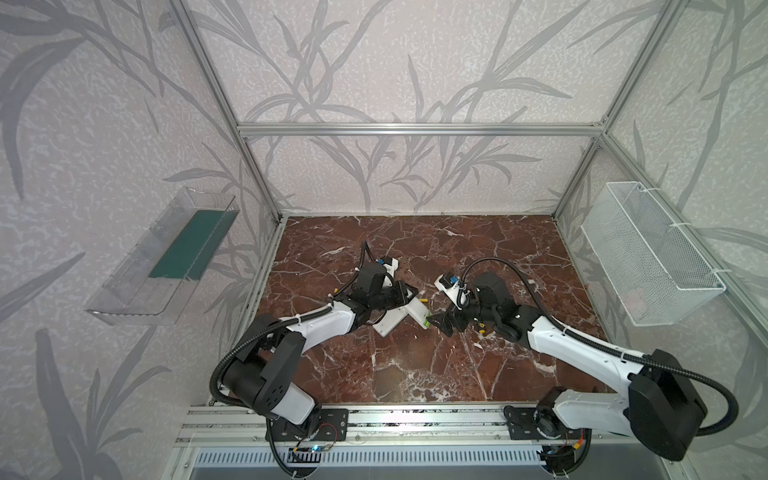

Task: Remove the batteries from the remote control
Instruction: 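Move the right gripper toward the remote held by the left gripper, then close the right gripper on the white remote held by the left gripper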

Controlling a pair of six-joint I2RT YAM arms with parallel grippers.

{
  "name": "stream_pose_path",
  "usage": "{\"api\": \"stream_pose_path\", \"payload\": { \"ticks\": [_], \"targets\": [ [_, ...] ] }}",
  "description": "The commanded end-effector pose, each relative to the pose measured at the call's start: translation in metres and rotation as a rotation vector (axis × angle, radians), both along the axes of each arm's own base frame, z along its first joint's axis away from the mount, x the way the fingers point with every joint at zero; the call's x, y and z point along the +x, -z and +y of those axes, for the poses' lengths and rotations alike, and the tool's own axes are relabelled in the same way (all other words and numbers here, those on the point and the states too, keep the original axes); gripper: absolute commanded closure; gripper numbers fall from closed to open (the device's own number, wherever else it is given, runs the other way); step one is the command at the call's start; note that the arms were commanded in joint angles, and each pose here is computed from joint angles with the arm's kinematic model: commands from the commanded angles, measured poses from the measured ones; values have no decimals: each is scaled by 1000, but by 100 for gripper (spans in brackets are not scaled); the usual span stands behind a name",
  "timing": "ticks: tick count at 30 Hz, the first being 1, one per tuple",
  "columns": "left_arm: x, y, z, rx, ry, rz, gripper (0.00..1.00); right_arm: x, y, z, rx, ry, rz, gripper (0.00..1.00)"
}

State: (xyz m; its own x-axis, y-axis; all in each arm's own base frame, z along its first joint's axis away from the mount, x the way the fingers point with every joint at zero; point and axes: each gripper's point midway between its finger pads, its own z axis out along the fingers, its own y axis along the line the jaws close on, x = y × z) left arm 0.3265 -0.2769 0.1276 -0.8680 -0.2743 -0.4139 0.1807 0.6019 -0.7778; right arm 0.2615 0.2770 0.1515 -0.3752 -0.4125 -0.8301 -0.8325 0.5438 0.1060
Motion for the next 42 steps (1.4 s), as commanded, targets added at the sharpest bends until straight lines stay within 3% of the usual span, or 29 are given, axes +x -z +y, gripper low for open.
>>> {"api": "stream_pose_path", "payload": {
  "ticks": [1,12,26,30,34,38,40,42],
  "targets": [
    [-1,-24,-8,-81,23,-60,100,9,-7,11,-25,3,-50,0],
    [-4,-43,-14,-163,35,-80,100,25,-6,28,-27,-13,-86,0],
    [-5,-59,-18,-222,47,-104,100,31,-11,48,-2,-77,-76,15],
    [-5,-58,-16,-215,43,-106,100,32,-12,49,-11,-88,-86,26],
    [-5,-56,-15,-208,36,-104,100,30,-15,50,-16,-112,-100,46],
    [-4,-55,-14,-204,30,-103,100,30,-13,49,-45,-128,-114,52],
    [-3,-55,-12,-202,25,-101,89,31,-10,47,-66,-136,-121,53],
    [-2,-53,-9,-193,12,-96,61,30,-5,45,-92,-149,-124,53]
  ]
}}
